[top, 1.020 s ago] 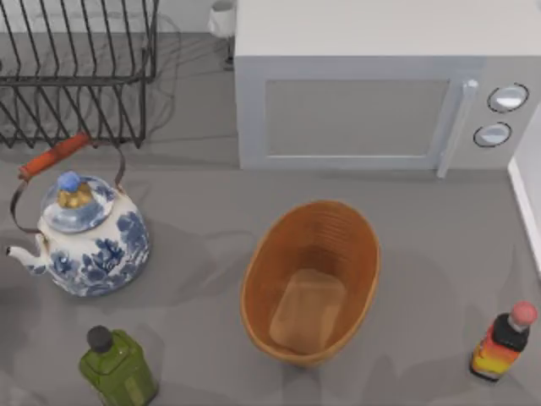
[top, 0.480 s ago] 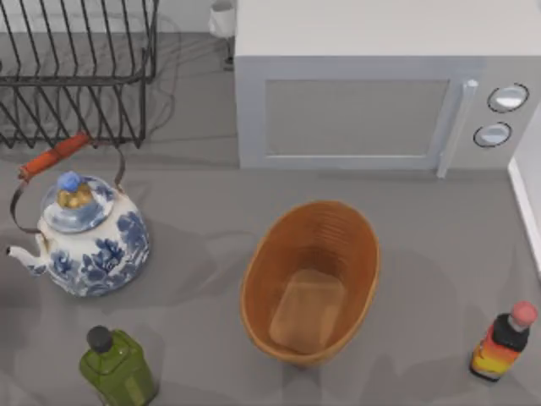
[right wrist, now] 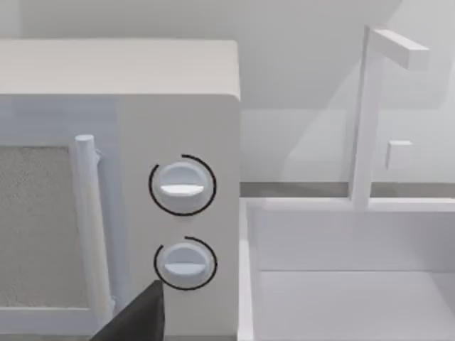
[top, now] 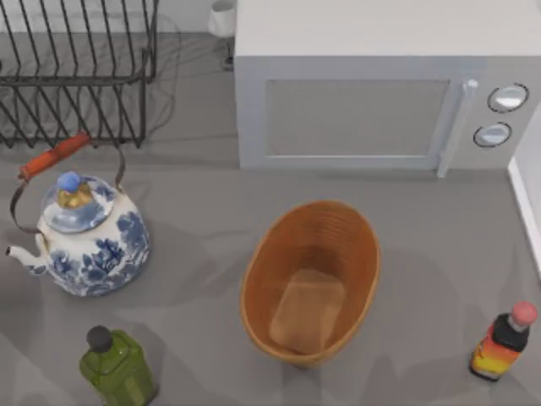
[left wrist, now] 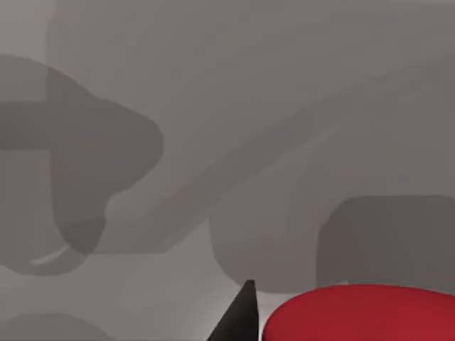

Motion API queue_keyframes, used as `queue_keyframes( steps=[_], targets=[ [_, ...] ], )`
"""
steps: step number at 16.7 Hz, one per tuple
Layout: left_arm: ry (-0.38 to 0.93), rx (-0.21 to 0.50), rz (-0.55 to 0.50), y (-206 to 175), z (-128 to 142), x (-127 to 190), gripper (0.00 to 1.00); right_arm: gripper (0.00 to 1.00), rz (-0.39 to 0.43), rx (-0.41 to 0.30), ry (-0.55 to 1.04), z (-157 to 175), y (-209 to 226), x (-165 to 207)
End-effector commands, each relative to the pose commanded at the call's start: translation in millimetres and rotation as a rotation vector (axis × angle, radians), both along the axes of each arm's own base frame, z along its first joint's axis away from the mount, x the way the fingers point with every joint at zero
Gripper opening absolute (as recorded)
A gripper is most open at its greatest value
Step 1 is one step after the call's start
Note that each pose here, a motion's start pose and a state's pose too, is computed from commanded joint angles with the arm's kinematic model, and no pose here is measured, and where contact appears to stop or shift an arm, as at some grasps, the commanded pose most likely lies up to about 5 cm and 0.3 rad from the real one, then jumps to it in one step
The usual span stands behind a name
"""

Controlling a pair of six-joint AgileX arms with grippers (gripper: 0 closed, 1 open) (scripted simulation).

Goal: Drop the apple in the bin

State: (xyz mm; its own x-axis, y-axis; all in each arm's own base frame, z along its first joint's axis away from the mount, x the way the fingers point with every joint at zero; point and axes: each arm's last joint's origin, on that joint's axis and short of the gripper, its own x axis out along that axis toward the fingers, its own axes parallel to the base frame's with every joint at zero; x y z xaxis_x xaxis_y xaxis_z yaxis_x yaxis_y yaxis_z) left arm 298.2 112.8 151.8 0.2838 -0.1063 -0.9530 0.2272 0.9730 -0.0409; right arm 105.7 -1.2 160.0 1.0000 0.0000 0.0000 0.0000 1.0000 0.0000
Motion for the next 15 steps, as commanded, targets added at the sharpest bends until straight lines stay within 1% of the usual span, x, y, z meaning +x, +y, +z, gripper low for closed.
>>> queue_keyframes(
  steps=[3,5,7,9,11,12,15],
  targets=[
    [0.064,-0.03,0.007,1,20,-3,0.0,1.0,0.0,0.0,0.0,0,0,0],
    [0.092,-0.039,0.0,-1,37,-6,0.0,1.0,0.0,0.0,0.0,0,0,0],
    [0.09,-0.033,-0.007,-3,60,-8,0.0,1.0,0.0,0.0,0.0,0,0,0],
    [0.065,-0.019,0.002,-4,85,-11,0.0,1.0,0.0,0.0,0.0,0,0,0],
    [0.036,-0.006,0.015,-3,104,-15,0.0,1.0,0.0,0.0,0.0,0,0,0],
    [0.027,-0.002,0.019,-2,108,-15,0.0,1.0,0.0,0.0,0.0,0,0,0],
    [0.026,-0.002,0.02,-2,108,-15,0.0,1.0,0.0,0.0,0.0,0,0,0]
  ],
)
